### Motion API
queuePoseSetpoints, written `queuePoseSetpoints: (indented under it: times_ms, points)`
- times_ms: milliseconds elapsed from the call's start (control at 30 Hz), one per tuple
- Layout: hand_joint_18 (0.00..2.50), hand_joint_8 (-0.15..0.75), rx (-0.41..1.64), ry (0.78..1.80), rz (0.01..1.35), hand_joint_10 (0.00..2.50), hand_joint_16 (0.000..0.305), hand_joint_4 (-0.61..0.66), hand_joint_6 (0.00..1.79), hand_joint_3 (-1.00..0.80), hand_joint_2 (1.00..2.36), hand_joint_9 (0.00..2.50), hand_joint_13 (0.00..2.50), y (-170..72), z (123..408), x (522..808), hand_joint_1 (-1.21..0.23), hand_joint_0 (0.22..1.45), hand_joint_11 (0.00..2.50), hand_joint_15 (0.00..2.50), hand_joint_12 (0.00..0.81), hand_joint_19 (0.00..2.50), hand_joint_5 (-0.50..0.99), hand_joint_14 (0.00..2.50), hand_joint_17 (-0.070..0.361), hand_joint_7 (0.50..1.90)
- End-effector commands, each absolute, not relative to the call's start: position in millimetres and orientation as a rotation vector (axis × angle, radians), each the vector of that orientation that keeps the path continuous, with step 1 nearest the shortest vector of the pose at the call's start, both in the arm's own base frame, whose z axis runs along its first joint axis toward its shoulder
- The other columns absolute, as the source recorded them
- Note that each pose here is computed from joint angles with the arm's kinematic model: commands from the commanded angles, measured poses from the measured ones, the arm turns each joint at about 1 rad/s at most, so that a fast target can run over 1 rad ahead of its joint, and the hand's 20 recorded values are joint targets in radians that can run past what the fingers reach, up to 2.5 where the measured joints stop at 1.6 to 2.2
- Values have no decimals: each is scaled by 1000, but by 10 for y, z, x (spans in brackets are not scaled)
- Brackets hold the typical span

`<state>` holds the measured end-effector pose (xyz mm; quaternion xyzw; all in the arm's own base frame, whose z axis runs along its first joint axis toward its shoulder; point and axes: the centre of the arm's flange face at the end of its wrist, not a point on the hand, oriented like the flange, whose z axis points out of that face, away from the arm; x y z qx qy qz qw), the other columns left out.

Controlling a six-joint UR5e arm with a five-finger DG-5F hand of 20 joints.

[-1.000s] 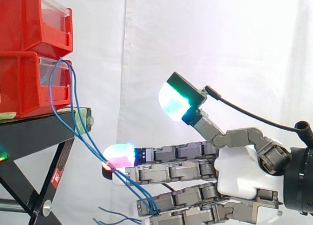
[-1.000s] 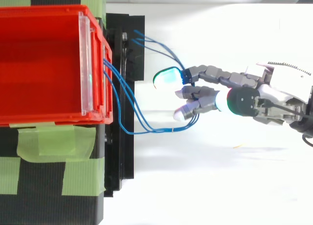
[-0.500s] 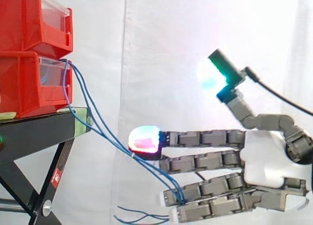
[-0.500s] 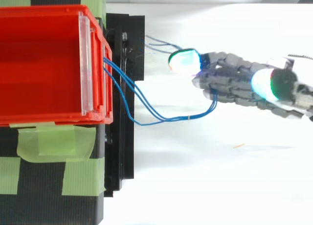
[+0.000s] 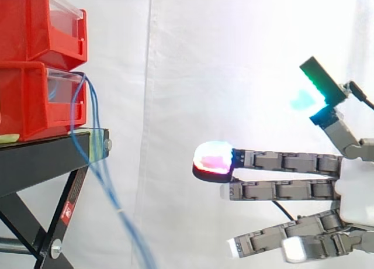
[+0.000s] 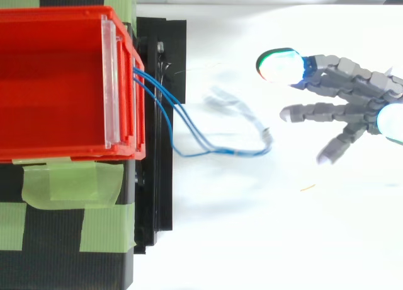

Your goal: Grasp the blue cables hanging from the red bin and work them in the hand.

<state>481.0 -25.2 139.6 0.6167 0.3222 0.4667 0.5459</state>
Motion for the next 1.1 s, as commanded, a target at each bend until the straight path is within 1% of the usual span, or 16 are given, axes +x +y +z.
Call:
queuePoseSetpoints:
  times_ms: [0,100,133,167,200,233,267,300,400,533,567,700,800,900,967,1067]
  points:
    - [1482,138,1459,755,1115,126,150,-61,0,-1000,1000,0,376,-274,1364,4756,-459,522,0,138,736,0,-500,2,338,500]
    - [1266,128,1464,763,1107,121,155,-61,0,-1000,1000,0,294,-290,1349,4747,-458,521,0,136,722,0,-500,2,348,500]
    - [1103,125,1466,768,1105,108,156,-55,0,-1000,1000,0,262,-292,1330,4739,-459,520,0,134,720,0,-500,2,352,500]
    - [828,124,1469,771,1102,94,156,-47,0,-1000,1000,0,234,-302,1296,4744,-454,519,0,138,715,0,-500,2,351,500]
    - [340,98,1468,769,1109,0,147,-86,0,-1000,1000,0,58,-303,1294,4750,-364,528,0,247,670,0,-500,4,331,535]
    - [0,106,1468,771,1109,0,135,-61,1,-1000,1000,0,55,-304,1296,4744,-366,528,0,243,662,0,-500,5,304,538]
    - [0,127,1468,773,1108,0,121,-35,1,-1000,1000,0,98,-302,1292,4748,-379,534,0,241,643,0,-500,4,272,541]
    - [0,142,1468,770,1108,0,114,-26,1,-1000,1000,0,104,-309,1293,4749,-383,542,0,241,620,0,-500,6,256,546]
    - [0,220,1466,775,1097,0,105,21,2,-1000,1000,0,166,-328,1253,4752,-401,561,0,225,594,0,-500,5,236,564]
    - [0,267,1458,759,1107,0,94,43,2,-1000,1000,0,192,-319,1093,4813,-408,583,22,220,575,0,-500,4,212,578]
    - [0,292,1452,746,1117,0,94,61,1,-1000,1000,79,245,-299,1068,4853,-440,587,23,188,577,0,-500,4,212,560]
    - [0,301,1426,708,1142,1,91,72,1,-1000,1000,149,263,-224,1046,5097,-453,594,47,192,572,0,-500,4,205,557]
    - [0,306,1440,698,1150,0,90,76,2,-1000,1000,177,253,-178,862,5316,-454,598,78,204,561,0,-499,4,203,562]
    - [0,310,1451,680,1186,2,89,85,2,-1000,1000,194,242,-115,784,5543,-453,603,97,217,549,0,-486,5,201,569]
    - [0,312,1448,672,1210,2,89,87,2,-1000,1000,200,239,-68,783,5716,-453,603,111,222,544,0,-484,7,201,567]
    - [0,317,1423,674,1207,2,88,90,2,-1000,1000,225,236,-50,837,5846,-454,605,137,232,539,0,-476,5,198,571]
